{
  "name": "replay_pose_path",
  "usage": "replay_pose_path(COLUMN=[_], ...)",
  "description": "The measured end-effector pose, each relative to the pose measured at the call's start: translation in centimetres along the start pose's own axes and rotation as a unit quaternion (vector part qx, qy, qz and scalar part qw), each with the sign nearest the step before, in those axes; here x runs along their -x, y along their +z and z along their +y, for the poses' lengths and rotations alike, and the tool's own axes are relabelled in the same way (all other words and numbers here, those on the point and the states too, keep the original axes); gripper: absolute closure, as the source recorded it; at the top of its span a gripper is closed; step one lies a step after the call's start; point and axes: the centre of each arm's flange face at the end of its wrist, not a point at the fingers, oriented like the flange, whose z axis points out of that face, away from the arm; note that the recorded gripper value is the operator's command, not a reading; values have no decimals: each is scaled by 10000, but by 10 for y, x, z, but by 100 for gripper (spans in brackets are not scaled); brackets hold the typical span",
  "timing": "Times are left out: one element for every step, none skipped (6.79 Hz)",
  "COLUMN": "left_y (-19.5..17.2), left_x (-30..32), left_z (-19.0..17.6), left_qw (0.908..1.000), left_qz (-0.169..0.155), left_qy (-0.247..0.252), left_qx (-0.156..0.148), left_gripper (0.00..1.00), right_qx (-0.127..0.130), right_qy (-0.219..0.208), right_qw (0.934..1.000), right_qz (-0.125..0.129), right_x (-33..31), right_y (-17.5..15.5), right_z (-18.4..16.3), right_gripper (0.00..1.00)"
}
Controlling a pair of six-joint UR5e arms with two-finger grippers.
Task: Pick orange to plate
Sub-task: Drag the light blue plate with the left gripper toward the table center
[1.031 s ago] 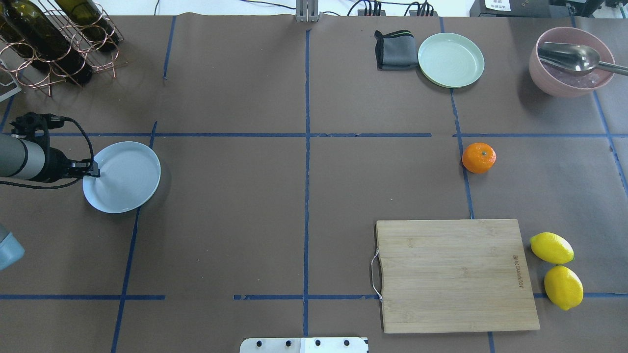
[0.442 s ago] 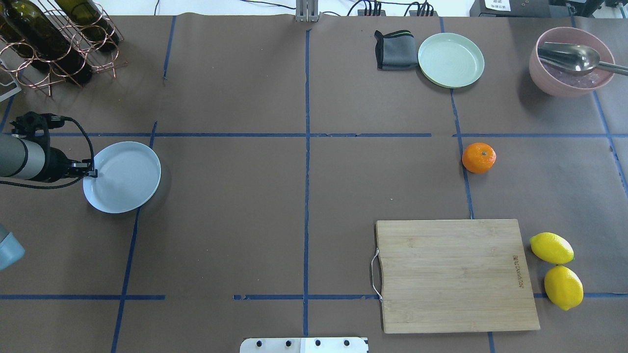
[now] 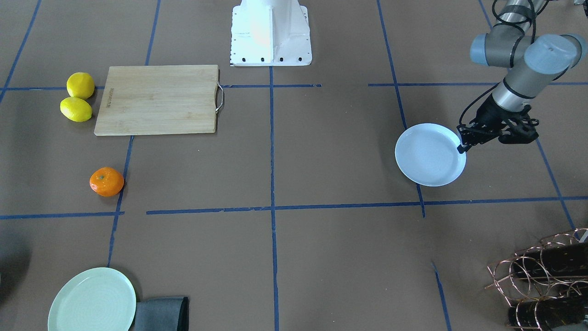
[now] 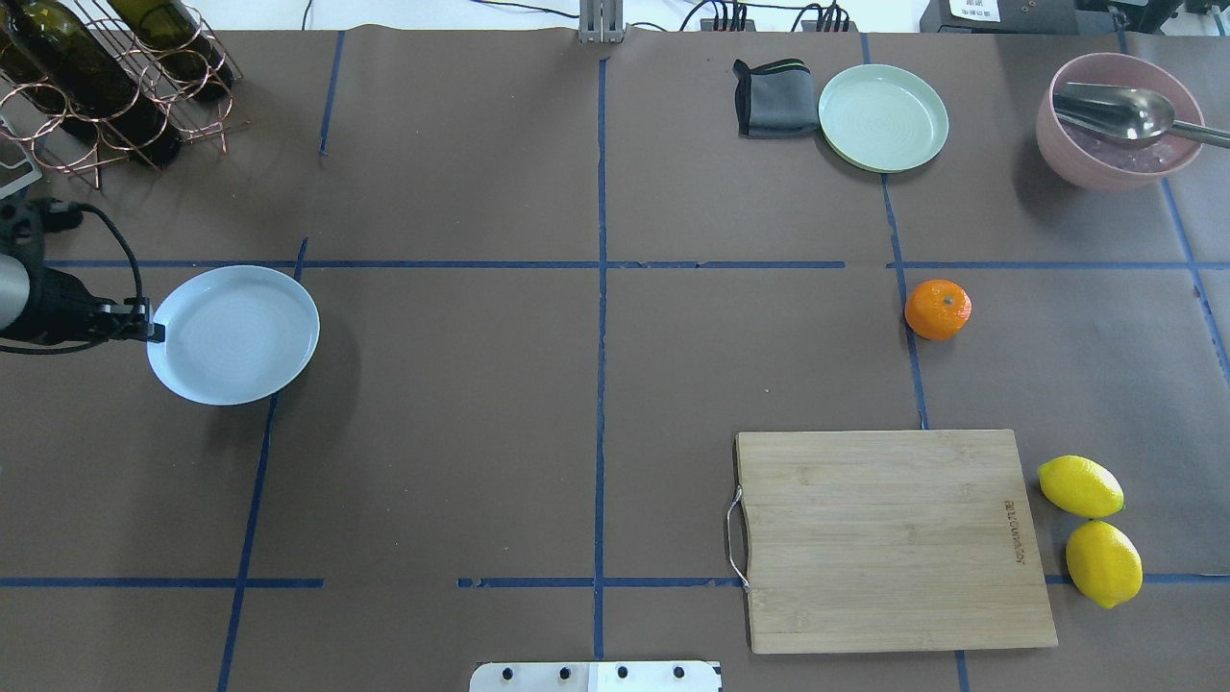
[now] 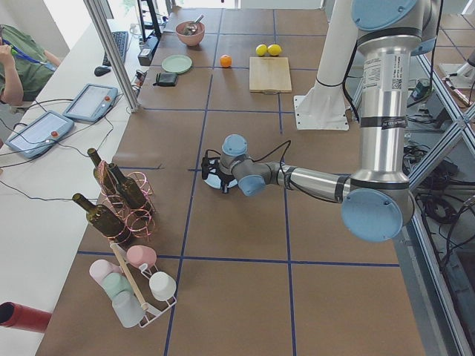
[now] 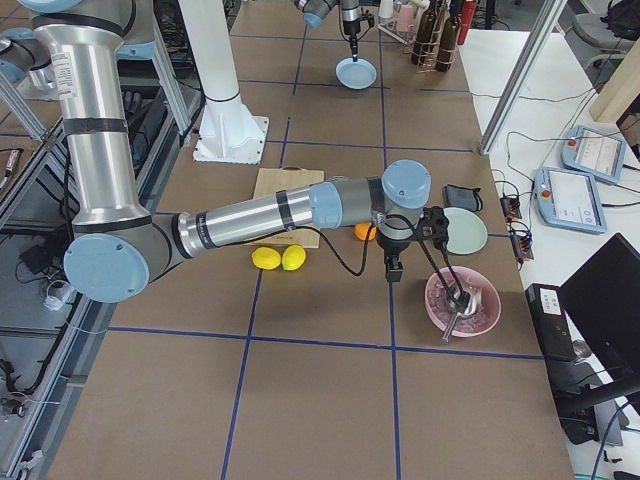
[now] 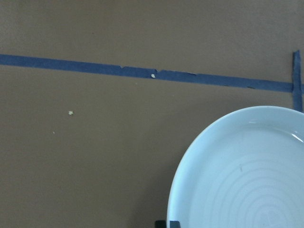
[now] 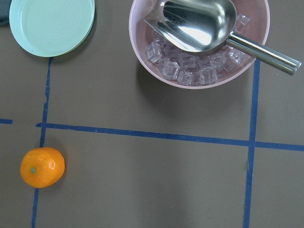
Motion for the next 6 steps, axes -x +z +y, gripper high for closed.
replay_pose_path(left_y=[-22,-33,-40,-48,-49,-37], left_x=[-2,-24,-68,-116,-164,-212], left_z=[-17,-39,-68,-92,-102,-95], left_qw=[9997,9993,9991,9986,9971,9949], left_qz=[210,313,312,311,362,415], left_qy=[-98,-151,-243,-410,-663,-913], left_qx=[77,110,132,116,97,105], left_gripper=[100,100,100,100,100,100], right_qx=[9,15,17,16,15,21], right_qy=[-2,15,48,82,136,210], right_qw=[10000,10000,10000,10000,9999,9998], right_qz=[-1,1,3,3,-2,-9], right_x=[1,1,4,8,14,22], right_y=[1,2,2,2,2,3], right_z=[0,0,0,1,1,1], right_gripper=[0,0,0,0,0,0])
